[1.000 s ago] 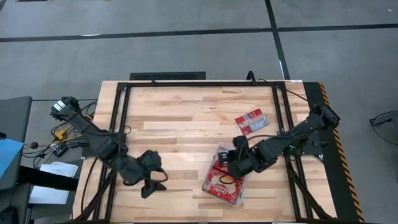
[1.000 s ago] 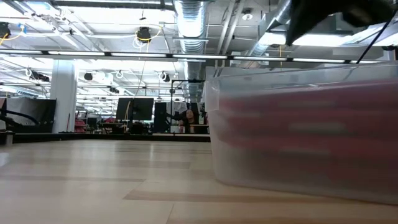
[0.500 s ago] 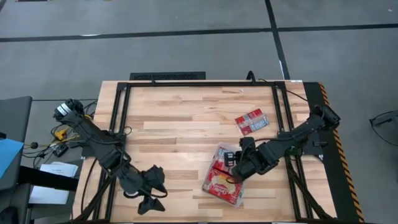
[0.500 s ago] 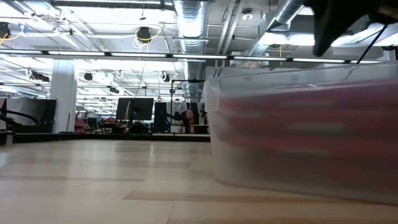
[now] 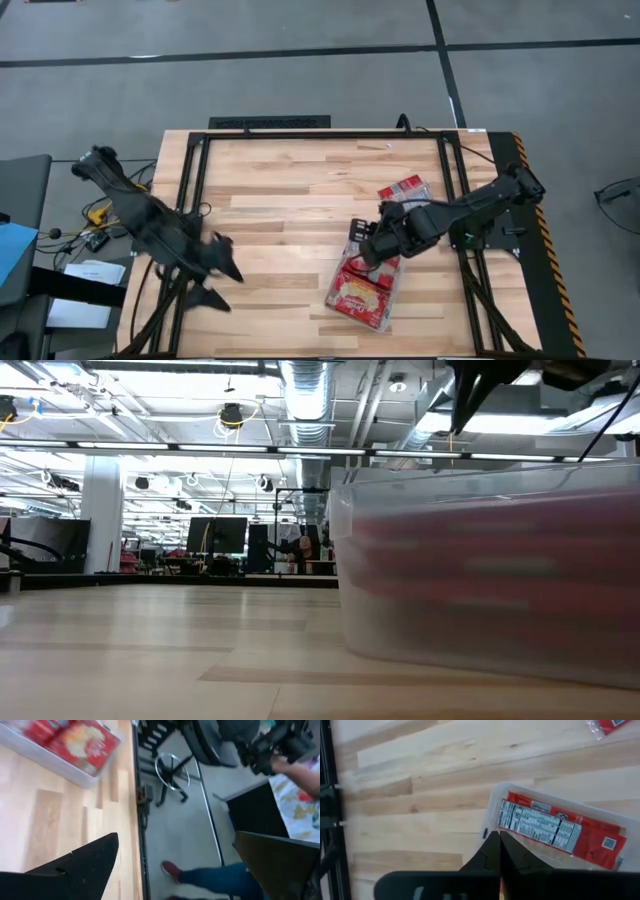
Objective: Sort popcorn bags into baskets
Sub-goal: Put the red popcorn bag into the transparent bin
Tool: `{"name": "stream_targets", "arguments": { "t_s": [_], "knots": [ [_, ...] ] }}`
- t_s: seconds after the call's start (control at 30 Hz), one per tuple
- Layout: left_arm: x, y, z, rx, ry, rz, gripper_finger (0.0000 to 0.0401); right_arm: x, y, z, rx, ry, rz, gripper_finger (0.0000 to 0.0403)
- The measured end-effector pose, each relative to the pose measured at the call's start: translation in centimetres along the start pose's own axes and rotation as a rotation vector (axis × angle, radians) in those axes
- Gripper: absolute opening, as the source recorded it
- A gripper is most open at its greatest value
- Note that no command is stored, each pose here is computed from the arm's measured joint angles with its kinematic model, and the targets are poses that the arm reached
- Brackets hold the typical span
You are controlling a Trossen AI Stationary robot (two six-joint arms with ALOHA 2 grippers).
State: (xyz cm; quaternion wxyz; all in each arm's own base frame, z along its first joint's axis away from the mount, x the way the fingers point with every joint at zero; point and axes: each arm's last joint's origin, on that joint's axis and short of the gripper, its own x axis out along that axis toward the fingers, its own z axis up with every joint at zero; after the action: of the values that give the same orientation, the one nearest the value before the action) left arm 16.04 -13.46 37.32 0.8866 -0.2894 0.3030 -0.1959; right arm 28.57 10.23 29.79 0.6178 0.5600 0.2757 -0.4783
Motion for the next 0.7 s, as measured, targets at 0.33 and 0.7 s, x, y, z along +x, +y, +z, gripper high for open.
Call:
{"name": "stream_targets", "arguments": {
  "t_s": [0.33,0.7],
  "knots": [
    [-6.4,1.2,-0.1,-0.016,-0.103,0.022,0.0389,1.0,1.0,2.2,0.004,-0.028,-0.009,0.0041],
    [-7.6,3.9,1.8,-0.064,-0.32,0.274,0.0389,3.0,0.1,9.4,-0.272,-0.081,-0.348,0.0008]
  ]
}}
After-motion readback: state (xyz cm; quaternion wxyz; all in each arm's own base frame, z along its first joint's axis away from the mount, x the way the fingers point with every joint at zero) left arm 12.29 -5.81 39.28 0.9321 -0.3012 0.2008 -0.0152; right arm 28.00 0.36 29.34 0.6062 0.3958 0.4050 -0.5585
